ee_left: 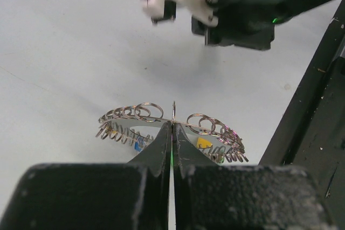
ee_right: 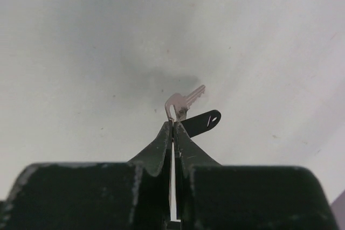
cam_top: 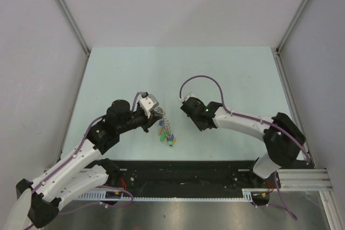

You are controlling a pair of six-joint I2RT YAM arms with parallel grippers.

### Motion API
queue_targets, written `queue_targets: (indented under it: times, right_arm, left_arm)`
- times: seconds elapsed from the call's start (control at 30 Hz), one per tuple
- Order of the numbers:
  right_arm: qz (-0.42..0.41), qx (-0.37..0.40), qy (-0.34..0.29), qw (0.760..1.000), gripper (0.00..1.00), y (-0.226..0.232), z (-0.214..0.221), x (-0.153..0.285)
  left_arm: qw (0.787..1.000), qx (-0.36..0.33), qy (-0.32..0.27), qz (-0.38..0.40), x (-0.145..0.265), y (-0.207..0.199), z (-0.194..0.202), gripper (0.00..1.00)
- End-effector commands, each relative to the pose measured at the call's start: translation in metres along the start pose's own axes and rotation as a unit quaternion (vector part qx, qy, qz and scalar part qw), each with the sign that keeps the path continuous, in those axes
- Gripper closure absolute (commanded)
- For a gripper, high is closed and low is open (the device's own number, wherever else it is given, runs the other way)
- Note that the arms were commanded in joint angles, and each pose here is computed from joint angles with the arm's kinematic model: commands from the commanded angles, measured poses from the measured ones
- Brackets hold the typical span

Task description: Put the keys on the keyring

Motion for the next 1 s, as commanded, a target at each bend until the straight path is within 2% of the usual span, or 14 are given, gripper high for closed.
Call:
queue_targets:
  times: [0.0, 0.1, 0.17, 0.2, 0.23, 0.27, 0.3, 0.33, 0.37, 0.5, 0.53, 0.67, 0.77, 0.97]
  right_arm:
    - [-0.061, -0.014, -0.114, 0.991, 1.0, -0.001, -0.049, 0.049]
    - [-0.112, -0.008, -0.178, 0.978, 1.0, 0.001, -0.067, 0.071]
    - [-0.165, 0.006, -0.228, 0.959, 1.0, 0.008, -0.077, 0.087]
    - [-0.216, 0.018, -0.246, 0.945, 1.0, 0.02, -0.078, 0.097]
    - [-0.246, 0.014, -0.298, 0.922, 1.0, 0.02, -0.09, 0.118]
    - [-0.26, 0.001, -0.312, 0.914, 1.0, 0.012, -0.093, 0.119]
    - [-0.307, 0.003, -0.311, 0.9, 1.0, 0.022, -0.084, 0.121]
    - [-0.326, -0.004, -0.345, 0.88, 1.0, 0.017, -0.091, 0.136]
    - [-0.331, -0.015, -0.354, 0.875, 1.0, 0.008, -0.093, 0.136]
    - [-0.22, -0.043, -0.303, 0.926, 1.0, -0.017, -0.075, 0.096]
    - [-0.204, -0.047, -0.266, 0.941, 1.0, -0.018, -0.063, 0.08]
    - [-0.143, -0.06, -0.206, 0.966, 1.0, -0.026, -0.039, 0.041]
    - [-0.135, -0.084, -0.182, 0.97, 1.0, -0.019, -0.028, 0.022]
    - [-0.184, -0.149, -0.195, 0.952, 1.0, 0.003, -0.036, 0.008]
  left_arm:
    - [0.999, -0.024, -0.041, 0.016, 0.0, -0.004, -0.021, 1.0]
    - [0.998, -0.034, -0.048, 0.03, -0.001, -0.008, -0.022, 1.0]
    - [0.996, -0.042, -0.058, 0.05, -0.001, -0.014, -0.024, 0.99]
    - [0.995, -0.046, -0.067, 0.055, 0.0, -0.016, -0.028, 1.0]
    - [0.994, -0.049, -0.07, 0.065, 0.0, -0.019, -0.029, 1.0]
    - [0.994, -0.051, -0.074, 0.068, 0.001, -0.02, -0.03, 1.0]
    - [0.993, -0.052, -0.077, 0.071, 0.0, -0.021, -0.031, 1.0]
    - [0.992, -0.053, -0.08, 0.082, 0.0, -0.025, -0.033, 1.0]
    - [0.991, -0.054, -0.083, 0.085, 0.0, -0.025, -0.034, 1.0]
    - [0.99, -0.051, -0.085, 0.105, -0.004, -0.031, -0.035, 1.0]
    - [0.99, -0.049, -0.08, 0.107, -0.006, -0.031, -0.032, 1.0]
    - [0.991, -0.048, -0.07, 0.105, -0.009, -0.029, -0.028, 1.0]
    - [0.992, -0.049, -0.072, 0.096, -0.008, -0.027, -0.028, 1.0]
    - [0.994, -0.049, -0.073, 0.069, -0.006, -0.019, -0.029, 1.0]
Point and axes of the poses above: each gripper's point midway between its finger pads, its own x axis back along the fingers, its own y axis along the line the jaws close on, z = x × y, the point moved 1 cm from there along x, back along the fingers, and after that the axes turned 4 degrees about -x, right-handed, at the moved point
